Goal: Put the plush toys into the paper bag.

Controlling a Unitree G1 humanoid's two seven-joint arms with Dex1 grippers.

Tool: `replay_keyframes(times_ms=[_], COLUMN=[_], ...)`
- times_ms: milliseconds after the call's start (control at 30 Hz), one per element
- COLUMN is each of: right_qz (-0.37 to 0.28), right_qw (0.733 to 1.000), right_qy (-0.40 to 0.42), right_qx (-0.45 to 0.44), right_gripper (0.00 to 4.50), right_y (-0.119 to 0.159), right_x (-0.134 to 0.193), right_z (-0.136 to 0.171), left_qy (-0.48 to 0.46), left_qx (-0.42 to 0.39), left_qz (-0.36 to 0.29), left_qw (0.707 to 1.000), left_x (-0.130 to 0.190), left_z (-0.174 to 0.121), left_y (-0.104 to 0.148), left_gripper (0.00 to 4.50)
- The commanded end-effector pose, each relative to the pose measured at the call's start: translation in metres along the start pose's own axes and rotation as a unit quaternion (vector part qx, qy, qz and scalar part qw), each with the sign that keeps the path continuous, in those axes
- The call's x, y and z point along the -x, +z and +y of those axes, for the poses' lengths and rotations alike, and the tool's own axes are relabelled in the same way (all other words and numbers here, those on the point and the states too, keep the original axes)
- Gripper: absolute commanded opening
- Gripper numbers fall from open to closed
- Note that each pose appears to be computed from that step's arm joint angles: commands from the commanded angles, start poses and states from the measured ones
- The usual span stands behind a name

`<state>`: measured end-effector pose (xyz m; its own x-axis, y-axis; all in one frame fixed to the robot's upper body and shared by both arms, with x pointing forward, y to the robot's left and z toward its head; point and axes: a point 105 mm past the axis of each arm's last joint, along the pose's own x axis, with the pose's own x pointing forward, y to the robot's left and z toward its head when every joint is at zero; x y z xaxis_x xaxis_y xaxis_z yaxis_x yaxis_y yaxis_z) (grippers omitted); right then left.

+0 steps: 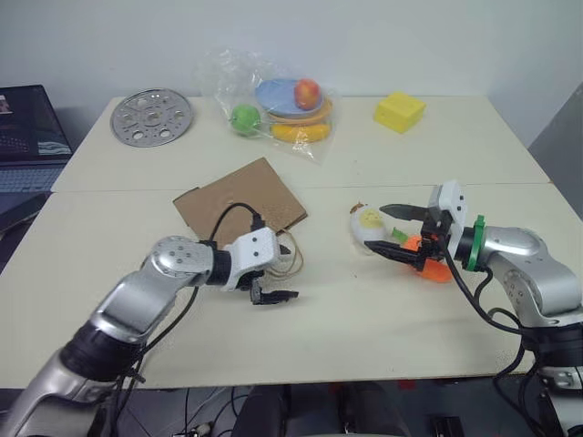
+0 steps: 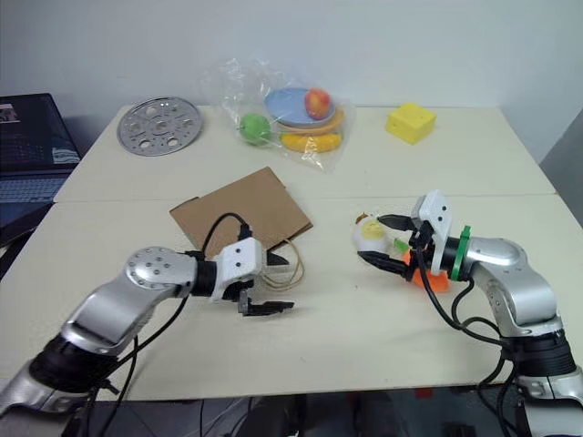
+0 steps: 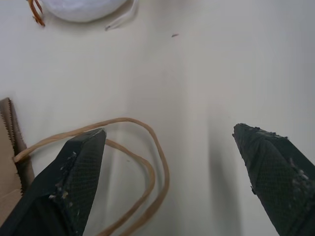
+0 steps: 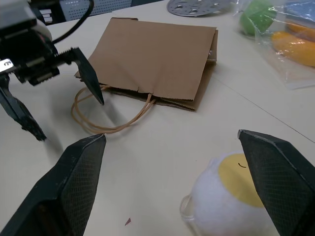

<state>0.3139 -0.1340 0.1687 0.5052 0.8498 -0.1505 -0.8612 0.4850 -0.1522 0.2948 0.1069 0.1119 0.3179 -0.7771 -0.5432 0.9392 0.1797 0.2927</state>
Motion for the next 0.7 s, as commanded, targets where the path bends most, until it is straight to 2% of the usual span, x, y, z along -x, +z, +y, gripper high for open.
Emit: replay_keyframes(times_ms=[33, 267, 333, 533, 700], right_qz=[-0.022, -0.020, -0.025, -0.024, -0.021], right_qw=[0.999, 0.999, 0.998, 0.998, 0.998], right_qy=[-0.028, -0.049, -0.058, -0.061, -0.062], right_qx=[0.013, 0.011, 0.009, 0.011, 0.010], right_gripper=[4.50, 4.50, 4.50, 4.50, 4.50], right_y=[0.008, 0.006, 0.007, 0.006, 0.003], right_x=[0.000, 0.005, 0.006, 0.005, 0.007], right_z=[0.002, -0.001, -0.005, -0.004, -0.004], left_qy=[-0.009, -0.059, -0.073, -0.085, -0.051], left_qx=[-0.006, 0.047, 0.054, 0.036, 0.035], left_qz=[-0.026, -0.044, -0.027, -0.006, -0.024], left_qw=[1.000, 0.996, 0.995, 0.996, 0.998], left_x=[-0.005, -0.012, -0.012, -0.014, -0.007], left_z=[0.004, -0.004, -0.004, -0.004, 0.012], left_y=[0.011, 0.015, 0.011, 0.006, 0.015], left_gripper=[4.44, 4.44, 4.44, 4.44, 4.44])
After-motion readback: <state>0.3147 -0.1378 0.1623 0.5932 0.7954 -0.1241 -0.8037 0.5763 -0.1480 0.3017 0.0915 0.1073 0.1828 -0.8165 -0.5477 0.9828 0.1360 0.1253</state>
